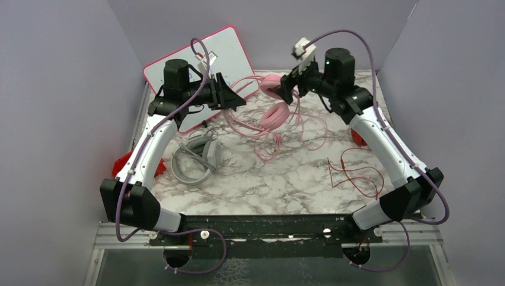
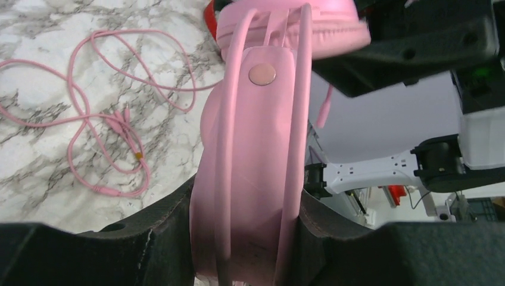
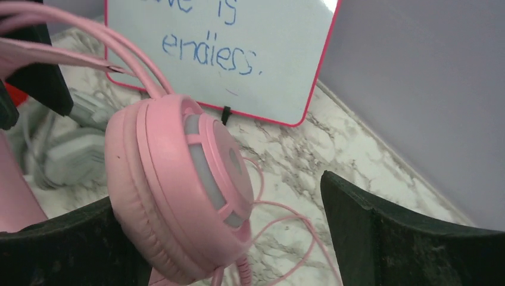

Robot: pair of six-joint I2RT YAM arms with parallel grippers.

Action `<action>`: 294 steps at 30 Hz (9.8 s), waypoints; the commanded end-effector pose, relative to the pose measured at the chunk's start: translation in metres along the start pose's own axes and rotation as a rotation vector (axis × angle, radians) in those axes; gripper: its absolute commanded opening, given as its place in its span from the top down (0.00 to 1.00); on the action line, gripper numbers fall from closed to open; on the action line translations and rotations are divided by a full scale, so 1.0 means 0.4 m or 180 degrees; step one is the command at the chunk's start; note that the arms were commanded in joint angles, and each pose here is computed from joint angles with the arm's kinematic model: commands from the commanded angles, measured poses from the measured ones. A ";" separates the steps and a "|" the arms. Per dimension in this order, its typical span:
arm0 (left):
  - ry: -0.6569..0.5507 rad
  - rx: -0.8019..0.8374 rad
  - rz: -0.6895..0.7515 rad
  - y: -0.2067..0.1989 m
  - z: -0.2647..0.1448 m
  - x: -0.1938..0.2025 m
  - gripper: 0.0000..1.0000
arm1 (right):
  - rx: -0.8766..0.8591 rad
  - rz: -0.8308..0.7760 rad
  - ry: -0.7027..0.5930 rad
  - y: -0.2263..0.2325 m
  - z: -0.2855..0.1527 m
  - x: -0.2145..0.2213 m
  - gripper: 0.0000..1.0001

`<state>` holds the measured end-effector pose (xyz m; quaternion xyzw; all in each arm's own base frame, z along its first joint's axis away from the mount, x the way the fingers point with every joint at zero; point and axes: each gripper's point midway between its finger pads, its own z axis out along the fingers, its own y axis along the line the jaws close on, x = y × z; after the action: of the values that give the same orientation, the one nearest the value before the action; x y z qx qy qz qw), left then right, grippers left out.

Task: Wrap the headphones
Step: Pick up the headphones from the center of the board, then place the headphones at the center of the board, then pick up the headphones from the center of the board.

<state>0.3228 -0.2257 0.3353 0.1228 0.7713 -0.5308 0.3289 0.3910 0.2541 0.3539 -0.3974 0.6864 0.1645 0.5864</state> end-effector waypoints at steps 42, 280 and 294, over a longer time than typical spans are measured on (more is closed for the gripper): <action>-0.1968 0.1620 0.0481 -0.523 -0.218 -0.491 0.72 | 0.0353 0.1070 -0.0472 -0.255 0.090 0.489 0.00; -0.1626 0.3168 -0.0772 -0.489 -0.253 -0.275 0.85 | -0.0760 0.2908 -0.0401 -0.319 0.364 0.215 0.99; -0.2178 0.3546 -0.0782 -0.515 -0.283 -0.389 0.84 | -0.1413 0.2853 0.0069 0.118 0.293 0.366 0.99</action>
<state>0.2963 -0.2043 0.5789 0.0131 0.3198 -0.8814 0.3474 0.4444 0.3097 0.1141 -0.1222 0.7966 0.5194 0.2841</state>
